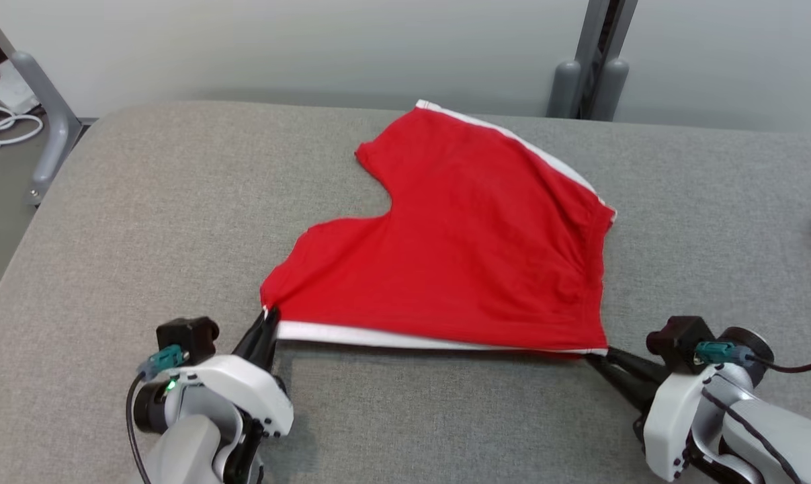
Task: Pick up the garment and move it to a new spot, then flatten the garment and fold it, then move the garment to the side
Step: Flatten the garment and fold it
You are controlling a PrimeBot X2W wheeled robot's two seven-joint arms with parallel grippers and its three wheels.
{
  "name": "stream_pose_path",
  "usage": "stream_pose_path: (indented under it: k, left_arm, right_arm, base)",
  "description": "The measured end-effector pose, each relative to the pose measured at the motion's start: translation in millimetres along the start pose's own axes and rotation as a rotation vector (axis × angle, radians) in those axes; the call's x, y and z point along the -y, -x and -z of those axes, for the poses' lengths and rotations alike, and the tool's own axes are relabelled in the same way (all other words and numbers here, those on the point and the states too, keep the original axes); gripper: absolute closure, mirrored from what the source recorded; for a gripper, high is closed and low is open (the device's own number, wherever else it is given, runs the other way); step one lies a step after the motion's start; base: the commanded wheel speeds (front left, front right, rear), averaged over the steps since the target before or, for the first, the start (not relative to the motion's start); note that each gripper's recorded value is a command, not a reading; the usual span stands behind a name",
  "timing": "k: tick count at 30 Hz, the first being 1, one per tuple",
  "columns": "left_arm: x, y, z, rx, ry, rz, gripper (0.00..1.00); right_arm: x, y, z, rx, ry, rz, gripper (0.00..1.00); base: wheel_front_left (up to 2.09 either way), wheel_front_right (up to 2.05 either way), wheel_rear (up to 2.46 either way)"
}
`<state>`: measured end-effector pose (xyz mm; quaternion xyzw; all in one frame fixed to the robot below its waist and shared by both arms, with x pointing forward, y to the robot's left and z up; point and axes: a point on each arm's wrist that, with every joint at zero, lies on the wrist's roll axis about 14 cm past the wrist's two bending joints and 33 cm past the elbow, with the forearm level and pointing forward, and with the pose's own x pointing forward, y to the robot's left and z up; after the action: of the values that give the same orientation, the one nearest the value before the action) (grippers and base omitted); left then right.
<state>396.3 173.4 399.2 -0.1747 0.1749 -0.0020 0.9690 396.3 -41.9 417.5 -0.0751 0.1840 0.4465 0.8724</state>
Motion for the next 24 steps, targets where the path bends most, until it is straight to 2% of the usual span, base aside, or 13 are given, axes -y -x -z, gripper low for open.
stream_pose_path:
  k: [9,14,24]
  left_arm:
    - [-10,26,21,-0.060,-0.018,0.002,1.00]
    - [-12,38,22,-0.049,0.020,-0.014,1.00]
    - [-11,56,5,0.024,0.056,-0.026,1.00]
  right_arm:
    - [-27,22,9,-0.083,-0.038,-0.083,1.00]
    - [-41,35,24,-0.137,-0.081,-0.121,1.00]
    - [-52,45,21,-0.118,-0.101,-0.130,1.00]
  base:
    - [0.00,0.00,0.00]
    - [0.00,0.00,0.00]
    - [0.00,0.00,0.00]
